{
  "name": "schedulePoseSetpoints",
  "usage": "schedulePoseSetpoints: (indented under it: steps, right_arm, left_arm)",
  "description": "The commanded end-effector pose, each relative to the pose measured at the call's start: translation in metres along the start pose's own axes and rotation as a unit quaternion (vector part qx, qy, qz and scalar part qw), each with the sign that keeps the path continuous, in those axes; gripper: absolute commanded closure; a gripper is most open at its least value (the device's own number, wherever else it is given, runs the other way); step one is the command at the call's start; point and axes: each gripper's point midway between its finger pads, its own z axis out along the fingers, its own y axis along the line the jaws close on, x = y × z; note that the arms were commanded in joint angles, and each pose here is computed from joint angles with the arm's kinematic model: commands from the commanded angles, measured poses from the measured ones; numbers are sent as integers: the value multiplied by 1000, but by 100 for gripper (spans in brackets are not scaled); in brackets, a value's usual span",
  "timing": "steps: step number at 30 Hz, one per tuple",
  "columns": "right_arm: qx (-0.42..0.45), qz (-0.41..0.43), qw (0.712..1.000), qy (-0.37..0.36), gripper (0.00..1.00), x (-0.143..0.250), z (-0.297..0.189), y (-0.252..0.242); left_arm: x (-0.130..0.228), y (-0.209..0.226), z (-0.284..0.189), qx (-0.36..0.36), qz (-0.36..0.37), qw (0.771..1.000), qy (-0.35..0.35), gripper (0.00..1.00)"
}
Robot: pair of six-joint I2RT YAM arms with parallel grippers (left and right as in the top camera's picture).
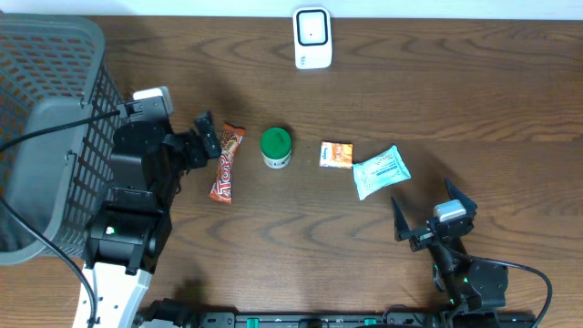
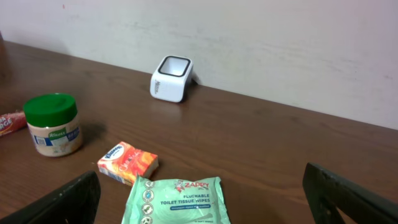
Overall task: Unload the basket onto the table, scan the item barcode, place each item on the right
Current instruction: 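Raise the left gripper away from the bar toward the basket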
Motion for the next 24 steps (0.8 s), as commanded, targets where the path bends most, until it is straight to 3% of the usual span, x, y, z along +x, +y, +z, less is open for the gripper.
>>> schedulePoseSetpoints:
  steps: [1, 8, 12, 16, 19, 24]
  right_arm:
    - [-4, -3, 1000, 2, 1, 1, 0, 2]
    - [-4, -3, 1000, 2, 1, 1, 0, 2]
    - [-4, -3, 1000, 2, 1, 1, 0, 2]
    - [-4, -3, 1000, 2, 1, 1, 0, 2]
    - [8, -21, 1000, 1, 1, 1, 0, -2]
    - [42, -72, 996, 12, 1, 4, 0, -14]
  left_arm:
    - [7, -32, -3, 91, 50, 994, 19, 2]
    - [40, -72, -9, 221, 175, 957, 65, 2]
    - [25, -78, -11, 231, 202, 951, 27, 2]
    - [-31, -93, -27, 237, 214, 943, -98, 2]
    - [-80, -90, -47, 201, 193, 940, -199, 2]
    - [-151, -76, -101, 138, 151, 910, -361, 2]
